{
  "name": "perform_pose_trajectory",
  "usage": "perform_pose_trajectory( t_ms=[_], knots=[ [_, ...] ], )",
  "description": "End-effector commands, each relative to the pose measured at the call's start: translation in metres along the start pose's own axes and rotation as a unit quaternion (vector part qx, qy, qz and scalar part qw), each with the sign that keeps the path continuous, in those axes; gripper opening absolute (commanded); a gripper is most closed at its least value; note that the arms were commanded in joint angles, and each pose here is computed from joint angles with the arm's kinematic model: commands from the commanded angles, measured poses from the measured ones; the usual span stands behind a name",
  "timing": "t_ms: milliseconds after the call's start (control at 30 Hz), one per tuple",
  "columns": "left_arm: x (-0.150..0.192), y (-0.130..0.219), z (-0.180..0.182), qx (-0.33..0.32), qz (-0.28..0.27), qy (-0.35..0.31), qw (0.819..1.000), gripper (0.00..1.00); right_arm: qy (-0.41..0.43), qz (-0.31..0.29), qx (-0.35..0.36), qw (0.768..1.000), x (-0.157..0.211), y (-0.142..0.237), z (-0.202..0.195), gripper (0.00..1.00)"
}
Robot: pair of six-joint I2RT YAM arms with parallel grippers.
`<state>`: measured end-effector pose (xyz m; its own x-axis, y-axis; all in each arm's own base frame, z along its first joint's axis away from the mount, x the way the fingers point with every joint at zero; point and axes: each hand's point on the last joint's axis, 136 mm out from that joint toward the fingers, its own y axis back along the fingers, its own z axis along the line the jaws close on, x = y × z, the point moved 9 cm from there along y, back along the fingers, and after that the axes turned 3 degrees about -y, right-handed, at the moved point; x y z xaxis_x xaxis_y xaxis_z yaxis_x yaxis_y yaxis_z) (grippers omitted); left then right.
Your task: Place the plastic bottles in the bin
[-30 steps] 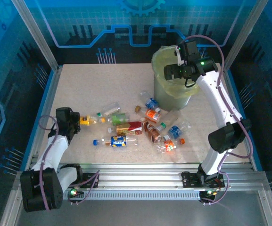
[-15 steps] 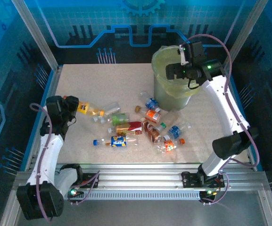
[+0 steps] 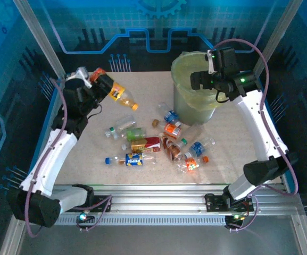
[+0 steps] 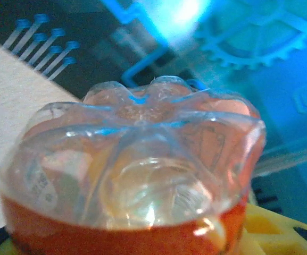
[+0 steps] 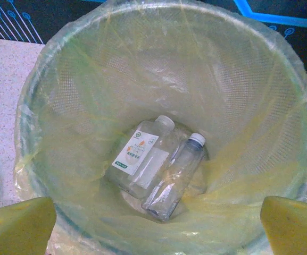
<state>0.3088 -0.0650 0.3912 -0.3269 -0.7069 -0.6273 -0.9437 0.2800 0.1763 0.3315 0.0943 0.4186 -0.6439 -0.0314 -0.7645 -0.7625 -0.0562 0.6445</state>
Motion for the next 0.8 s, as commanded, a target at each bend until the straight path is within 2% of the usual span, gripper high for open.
perform_pose_trajectory(
  t_ms=[0,333,600,767],
  knots=[
    [-0.017,-0.007,-0.048,0.083,-0.039,-0.053,0.994,0.32,-0.011,-0.035,0.003,0.999,-0.003,0.018,-0.001,1.0],
    [-0.006,-0.051,-0.137,0.197,-0.058,-0.134,0.97,0.31,-0.056,-0.073,0.035,0.995,0.013,0.041,-0.018,1.0],
    [0.026,-0.106,-0.195,0.274,-0.075,-0.225,0.932,0.3,-0.132,-0.086,0.083,0.984,0.06,0.052,-0.039,1.0],
    [0.049,-0.141,-0.212,0.301,-0.082,-0.264,0.913,0.31,-0.162,-0.082,0.096,0.979,0.091,0.054,-0.048,1.0]
  ],
)
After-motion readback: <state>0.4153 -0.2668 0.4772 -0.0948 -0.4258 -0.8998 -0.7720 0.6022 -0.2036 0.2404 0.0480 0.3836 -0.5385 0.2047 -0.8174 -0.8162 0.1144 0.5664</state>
